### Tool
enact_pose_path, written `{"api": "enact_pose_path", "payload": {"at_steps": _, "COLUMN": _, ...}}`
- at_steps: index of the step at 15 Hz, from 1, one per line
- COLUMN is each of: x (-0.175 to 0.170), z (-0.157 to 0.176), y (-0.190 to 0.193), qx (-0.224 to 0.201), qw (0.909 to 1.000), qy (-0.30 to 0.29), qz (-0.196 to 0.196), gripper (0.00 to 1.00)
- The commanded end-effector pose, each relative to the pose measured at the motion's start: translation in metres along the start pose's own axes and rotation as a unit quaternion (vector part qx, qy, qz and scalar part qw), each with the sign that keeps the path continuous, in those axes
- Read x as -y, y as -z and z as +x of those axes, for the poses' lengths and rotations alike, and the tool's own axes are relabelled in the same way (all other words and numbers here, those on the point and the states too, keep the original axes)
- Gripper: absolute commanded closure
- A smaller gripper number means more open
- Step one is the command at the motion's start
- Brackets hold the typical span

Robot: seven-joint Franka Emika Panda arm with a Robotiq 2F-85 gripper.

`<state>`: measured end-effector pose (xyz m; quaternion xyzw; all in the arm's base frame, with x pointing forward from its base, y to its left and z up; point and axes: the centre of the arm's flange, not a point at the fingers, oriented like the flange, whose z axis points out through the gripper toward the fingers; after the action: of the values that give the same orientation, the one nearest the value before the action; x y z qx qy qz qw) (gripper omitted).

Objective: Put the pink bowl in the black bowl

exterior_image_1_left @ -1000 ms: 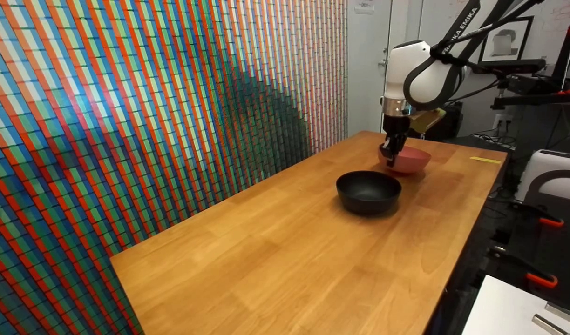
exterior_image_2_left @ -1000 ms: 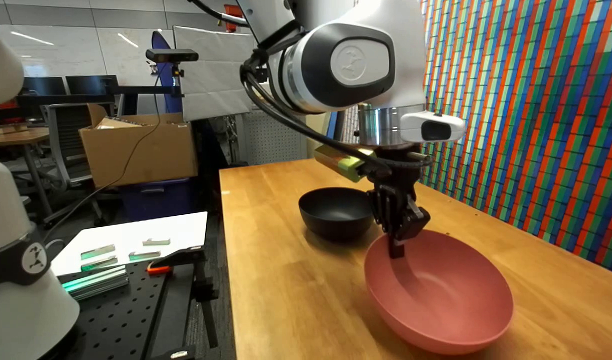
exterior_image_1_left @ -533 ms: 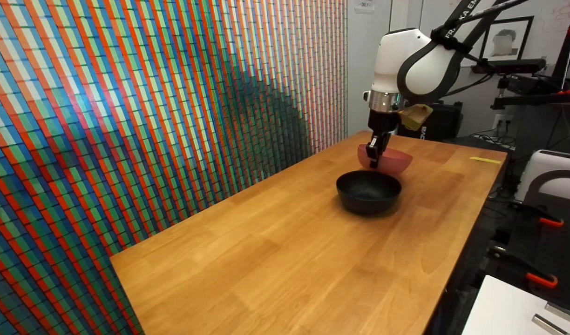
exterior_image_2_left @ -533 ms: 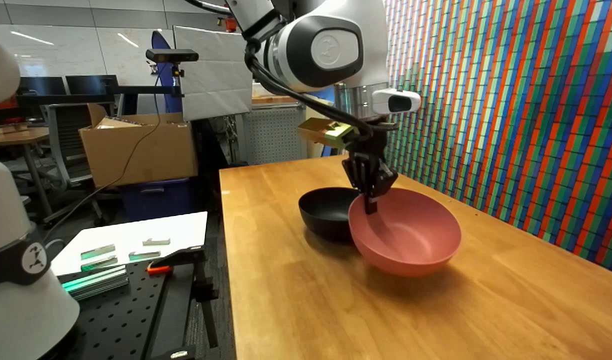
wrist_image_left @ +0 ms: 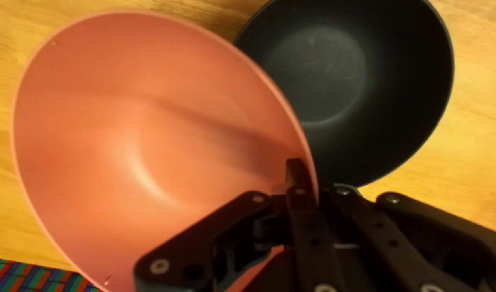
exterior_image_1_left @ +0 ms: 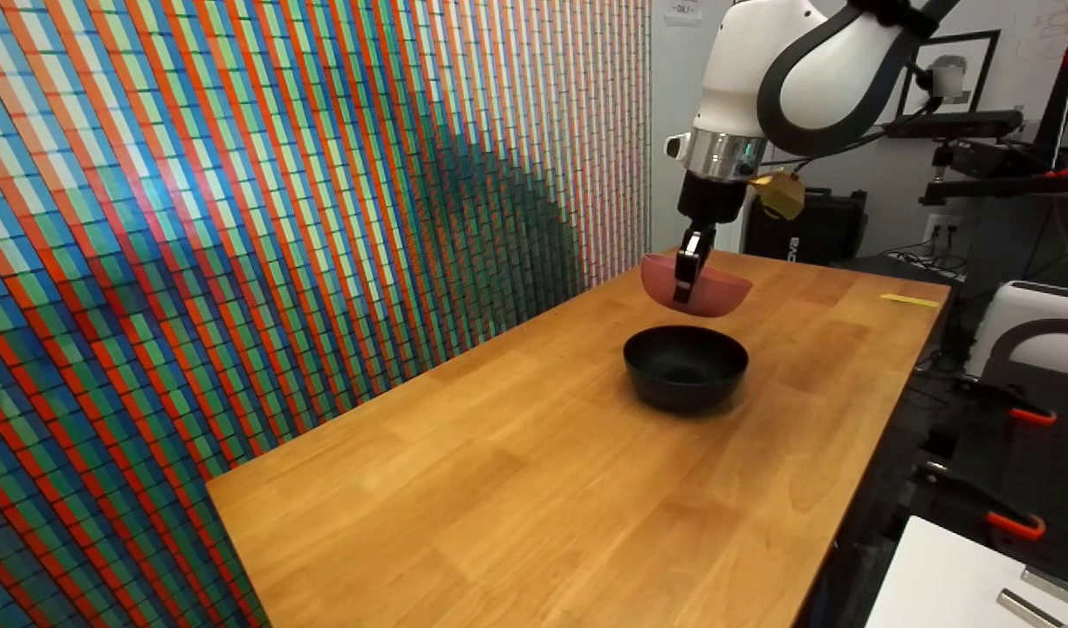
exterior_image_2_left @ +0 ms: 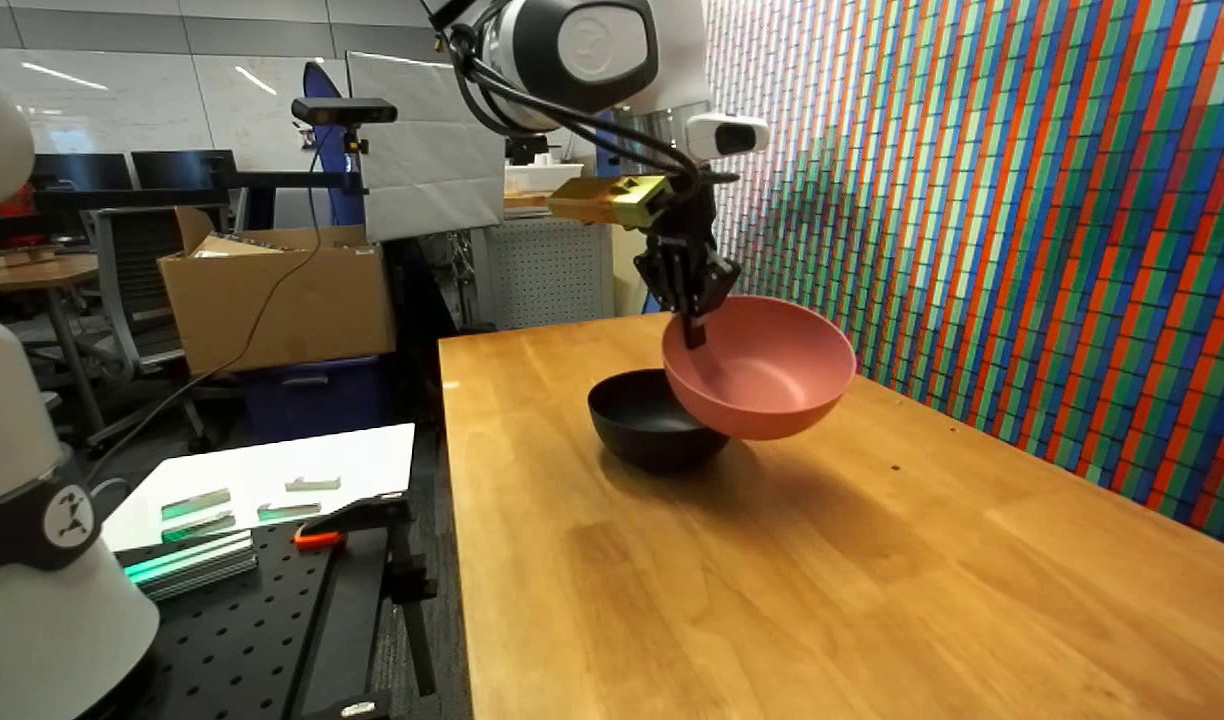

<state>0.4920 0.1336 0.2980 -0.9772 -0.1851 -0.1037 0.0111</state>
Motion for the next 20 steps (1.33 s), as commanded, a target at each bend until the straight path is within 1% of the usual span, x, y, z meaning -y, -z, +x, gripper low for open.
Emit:
{"api": "enact_pose_path", "payload": {"at_steps": 1, "x": 0.018, "z": -0.012, "y": 0.021, "qx": -0.007, "qw": 0.9992, "qy": 0.037, "qz": 0.011, "gripper": 0.95}}
{"api": "enact_pose_path", "payload": {"at_steps": 8, "x": 0.055, "z": -0.023, "y": -0.013, "qx": 0.021, "qw": 0.9947, "qy": 0.101, "qz": 0.006, "gripper": 0.95}}
{"api": "enact_pose_path", "payload": {"at_steps": 16, "x": 0.071, "z": -0.024, "y": -0.025, "qx": 0.034, "qw": 0.9893, "qy": 0.142, "qz": -0.001, "gripper": 0.94}}
{"api": "enact_pose_path", "payload": {"at_steps": 20, "x": 0.081, "z": -0.025, "y": -0.03, "qx": 0.04, "qw": 0.9869, "qy": 0.156, "qz": 0.004, "gripper": 0.94}}
